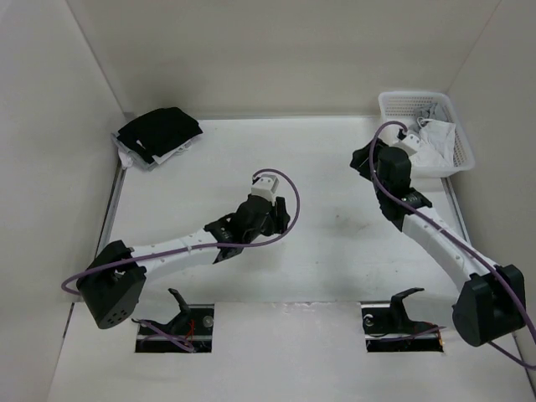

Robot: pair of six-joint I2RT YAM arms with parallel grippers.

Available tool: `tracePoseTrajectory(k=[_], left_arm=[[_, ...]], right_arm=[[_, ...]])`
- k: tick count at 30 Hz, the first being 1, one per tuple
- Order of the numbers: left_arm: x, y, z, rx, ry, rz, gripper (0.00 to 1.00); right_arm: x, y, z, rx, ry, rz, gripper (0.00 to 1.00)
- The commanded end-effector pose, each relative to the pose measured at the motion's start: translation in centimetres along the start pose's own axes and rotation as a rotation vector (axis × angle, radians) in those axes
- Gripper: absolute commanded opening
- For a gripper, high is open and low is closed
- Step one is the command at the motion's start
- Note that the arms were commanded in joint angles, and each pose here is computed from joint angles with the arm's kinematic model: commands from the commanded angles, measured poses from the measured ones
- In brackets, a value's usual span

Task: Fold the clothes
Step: Grab the tank top from the pile

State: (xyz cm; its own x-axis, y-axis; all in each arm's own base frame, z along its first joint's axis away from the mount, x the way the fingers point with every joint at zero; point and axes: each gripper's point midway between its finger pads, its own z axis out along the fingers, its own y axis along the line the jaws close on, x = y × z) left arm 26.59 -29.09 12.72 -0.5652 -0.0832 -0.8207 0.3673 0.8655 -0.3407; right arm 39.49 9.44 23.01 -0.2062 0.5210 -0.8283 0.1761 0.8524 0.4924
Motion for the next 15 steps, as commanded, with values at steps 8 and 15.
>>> tracePoseTrajectory(k=[8, 15], left_arm=[[-0.4, -0.5, 0.2, 0.073, -0.061, -0.035, 0.57], [-0.3, 1.0, 0.8, 0.052, -0.065, -0.066, 0.64]], right_arm=[[-10.8, -5.9, 6.1, 0.189, -0.189, 0.035, 0.02], [-13.8, -16.9, 14.4, 0.458, -0.156, 0.020, 0.36]])
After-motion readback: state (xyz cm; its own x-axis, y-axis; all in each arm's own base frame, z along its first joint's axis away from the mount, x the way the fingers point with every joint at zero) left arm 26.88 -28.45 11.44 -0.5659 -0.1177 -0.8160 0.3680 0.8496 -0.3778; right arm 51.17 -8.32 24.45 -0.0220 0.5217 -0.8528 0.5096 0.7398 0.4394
